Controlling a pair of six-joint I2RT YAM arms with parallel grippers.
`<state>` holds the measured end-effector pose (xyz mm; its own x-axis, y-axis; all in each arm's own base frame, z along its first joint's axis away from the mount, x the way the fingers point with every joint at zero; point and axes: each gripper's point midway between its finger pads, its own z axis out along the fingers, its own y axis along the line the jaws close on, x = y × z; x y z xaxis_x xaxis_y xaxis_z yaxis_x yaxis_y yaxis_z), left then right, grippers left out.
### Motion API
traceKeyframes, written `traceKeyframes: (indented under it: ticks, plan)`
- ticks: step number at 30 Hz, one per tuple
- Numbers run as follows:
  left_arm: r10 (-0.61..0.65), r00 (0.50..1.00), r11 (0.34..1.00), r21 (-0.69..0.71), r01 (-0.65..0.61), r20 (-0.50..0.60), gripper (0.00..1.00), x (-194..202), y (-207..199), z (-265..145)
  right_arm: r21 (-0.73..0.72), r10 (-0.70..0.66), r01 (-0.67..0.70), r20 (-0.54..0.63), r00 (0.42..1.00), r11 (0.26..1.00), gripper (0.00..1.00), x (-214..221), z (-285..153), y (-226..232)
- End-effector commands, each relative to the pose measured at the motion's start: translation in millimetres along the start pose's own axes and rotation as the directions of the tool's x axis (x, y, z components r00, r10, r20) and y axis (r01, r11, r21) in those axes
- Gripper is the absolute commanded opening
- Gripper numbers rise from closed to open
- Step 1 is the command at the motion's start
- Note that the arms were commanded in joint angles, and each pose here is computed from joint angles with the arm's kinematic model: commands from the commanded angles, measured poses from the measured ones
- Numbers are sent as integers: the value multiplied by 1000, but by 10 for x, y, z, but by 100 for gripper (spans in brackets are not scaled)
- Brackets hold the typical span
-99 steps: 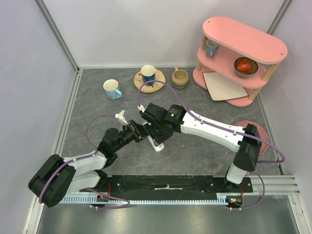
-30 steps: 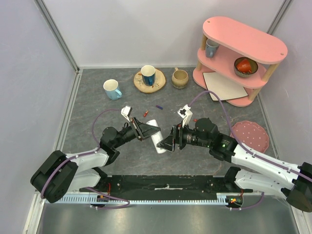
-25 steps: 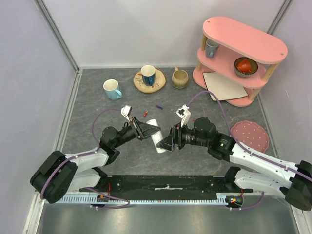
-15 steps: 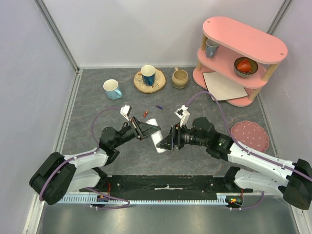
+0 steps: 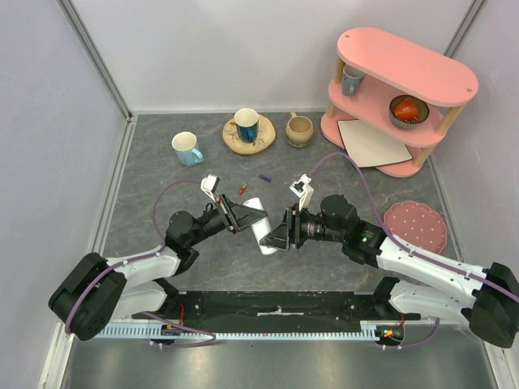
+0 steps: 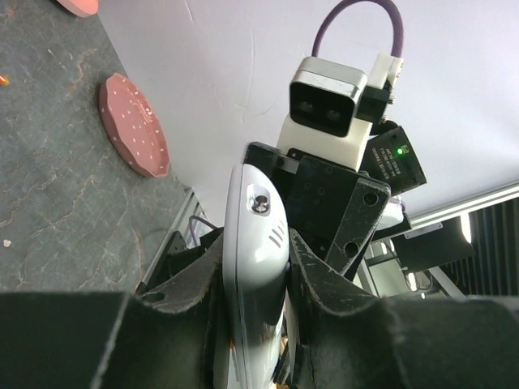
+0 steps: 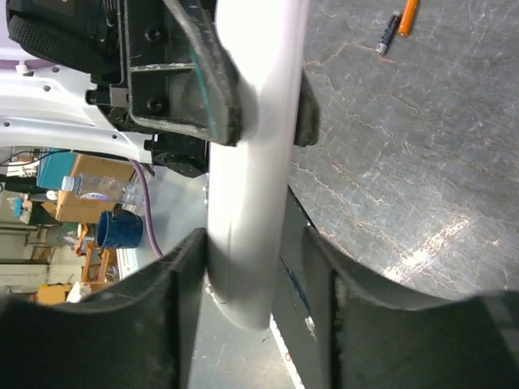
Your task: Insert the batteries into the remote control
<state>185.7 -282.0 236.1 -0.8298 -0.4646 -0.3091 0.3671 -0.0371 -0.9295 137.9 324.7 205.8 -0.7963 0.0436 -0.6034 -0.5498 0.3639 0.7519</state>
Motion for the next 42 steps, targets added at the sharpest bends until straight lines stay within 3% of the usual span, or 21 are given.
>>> traceKeyframes:
  ticks: [1, 2, 7, 14, 29, 35, 42]
  plan:
    - [58, 998, 992, 109, -55, -17, 2, 5, -317, 33, -8, 8, -8, 19, 1000, 1000, 61, -32, 12, -30]
    - [57, 998, 993, 103, -54, -19, 2, 13, -297, 30, -15, 8, -7, 23, 1000, 1000, 67, -53, 3, 0]
    - [57, 998, 994, 90, -56, -6, 2, 6, -256, 9, -66, 15, -11, 57, 998, 998, 74, -152, -60, 132]
    - [61, 998, 994, 96, -60, -13, 2, 11, -277, 18, -145, 38, -27, 73, 997, 989, 71, -193, -78, 210]
    - [64, 998, 993, 101, -62, -17, 2, 8, -300, 28, -152, 37, -30, 43, 998, 988, 62, -182, 55, 170]
    - [67, 998, 993, 104, -65, -16, 2, 6, -295, 33, -179, 43, -36, 36, 998, 983, 51, -174, 77, 194]
    - [64, 998, 993, 99, -62, -19, 2, 8, -269, 44, -193, 36, -30, 29, 999, 981, 28, -160, 72, 214]
